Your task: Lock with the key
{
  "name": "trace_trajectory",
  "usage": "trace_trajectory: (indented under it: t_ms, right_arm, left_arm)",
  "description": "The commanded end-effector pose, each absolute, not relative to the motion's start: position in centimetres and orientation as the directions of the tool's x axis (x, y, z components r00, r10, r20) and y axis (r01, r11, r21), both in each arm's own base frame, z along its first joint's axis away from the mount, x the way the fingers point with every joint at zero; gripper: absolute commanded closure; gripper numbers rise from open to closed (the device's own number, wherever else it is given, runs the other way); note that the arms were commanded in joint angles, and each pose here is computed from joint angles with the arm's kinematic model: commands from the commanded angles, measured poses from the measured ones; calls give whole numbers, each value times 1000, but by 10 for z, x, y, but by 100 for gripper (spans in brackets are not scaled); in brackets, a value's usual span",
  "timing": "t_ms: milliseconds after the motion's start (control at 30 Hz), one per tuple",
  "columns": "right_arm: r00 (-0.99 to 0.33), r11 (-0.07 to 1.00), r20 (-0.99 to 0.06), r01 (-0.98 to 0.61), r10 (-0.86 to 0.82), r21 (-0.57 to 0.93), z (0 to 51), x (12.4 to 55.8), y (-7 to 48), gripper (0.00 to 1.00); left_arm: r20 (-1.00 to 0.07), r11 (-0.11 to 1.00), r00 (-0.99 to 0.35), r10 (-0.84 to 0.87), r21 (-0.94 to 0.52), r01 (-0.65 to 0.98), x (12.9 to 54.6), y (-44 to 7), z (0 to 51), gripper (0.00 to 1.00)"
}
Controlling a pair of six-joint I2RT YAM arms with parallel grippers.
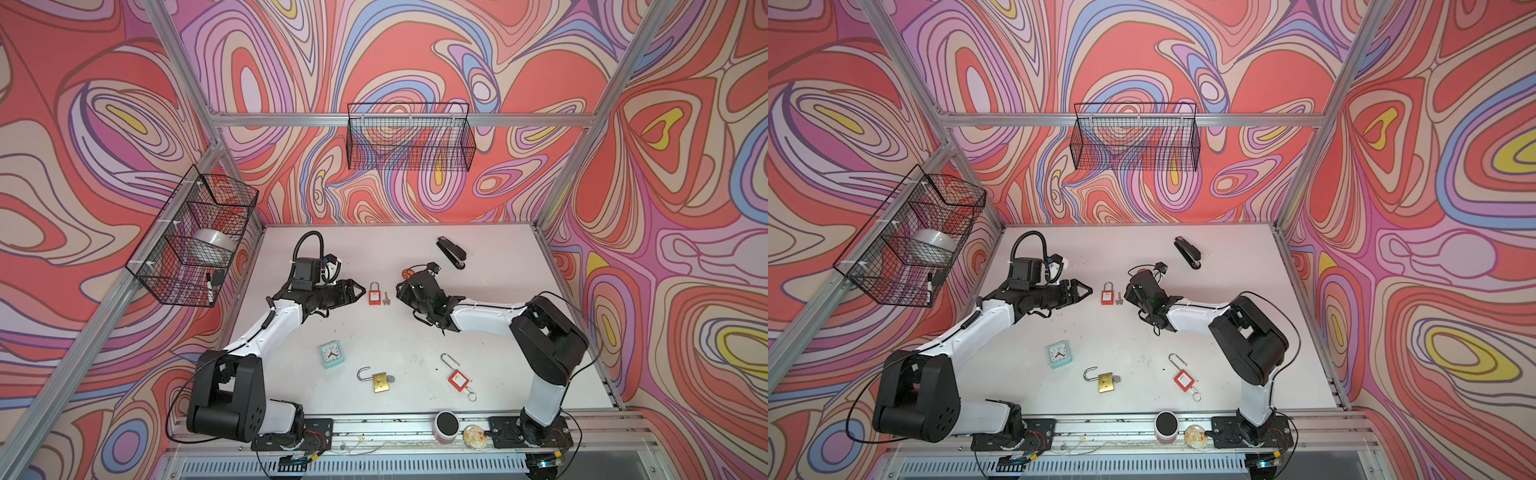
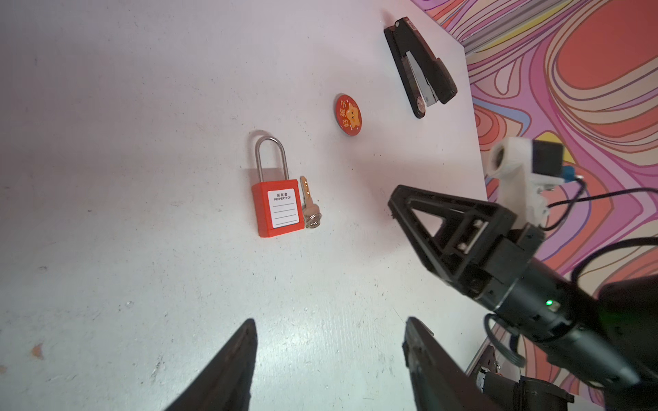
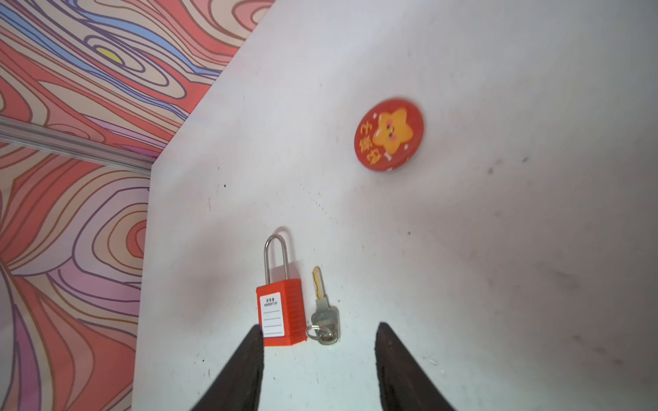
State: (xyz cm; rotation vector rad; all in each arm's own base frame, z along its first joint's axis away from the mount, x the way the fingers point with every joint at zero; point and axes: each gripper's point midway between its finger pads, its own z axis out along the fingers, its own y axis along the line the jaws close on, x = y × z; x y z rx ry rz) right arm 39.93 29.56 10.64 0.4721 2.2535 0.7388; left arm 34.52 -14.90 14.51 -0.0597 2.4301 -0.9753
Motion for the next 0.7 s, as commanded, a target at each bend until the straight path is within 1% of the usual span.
trace_trajectory:
  t_ms: [0, 100, 200, 267, 367, 500, 667]
  right_arm:
    - [-770, 905, -562, 48, 303, 423, 114, 385, 262, 45]
    - [-837, 958, -527, -12, 147, 287, 121, 363, 242, 40]
    - [-901, 983, -430, -18, 63, 181, 118, 334, 221, 37]
    - [-936, 987, -349, -17, 40, 158, 113, 310, 212, 36]
    - [-968, 987, -246, 14, 53, 158, 106, 277, 201, 35]
    - [-982, 994, -181, 28, 48, 109, 101, 240, 189, 34]
    - [-997, 999, -72, 9, 12, 48, 82, 196, 183, 32]
  left_arm:
    - [-457, 738, -865, -207, -654, 168, 347, -152, 151, 33]
    - [-467, 735, -860, -204, -654, 180, 347, -154, 152, 33]
    - [-462, 729, -865, -197, -659, 185, 349, -157, 151, 33]
    - [-460, 728, -866, -194, -659, 187, 351, -159, 152, 33]
    - [-469, 727, -862, -189, -658, 198, 352, -163, 154, 33]
    - [-467, 729, -866, -179, -654, 202, 349, -167, 152, 33]
    - [-467, 737, -869, -162, -643, 208, 342, -173, 150, 33]
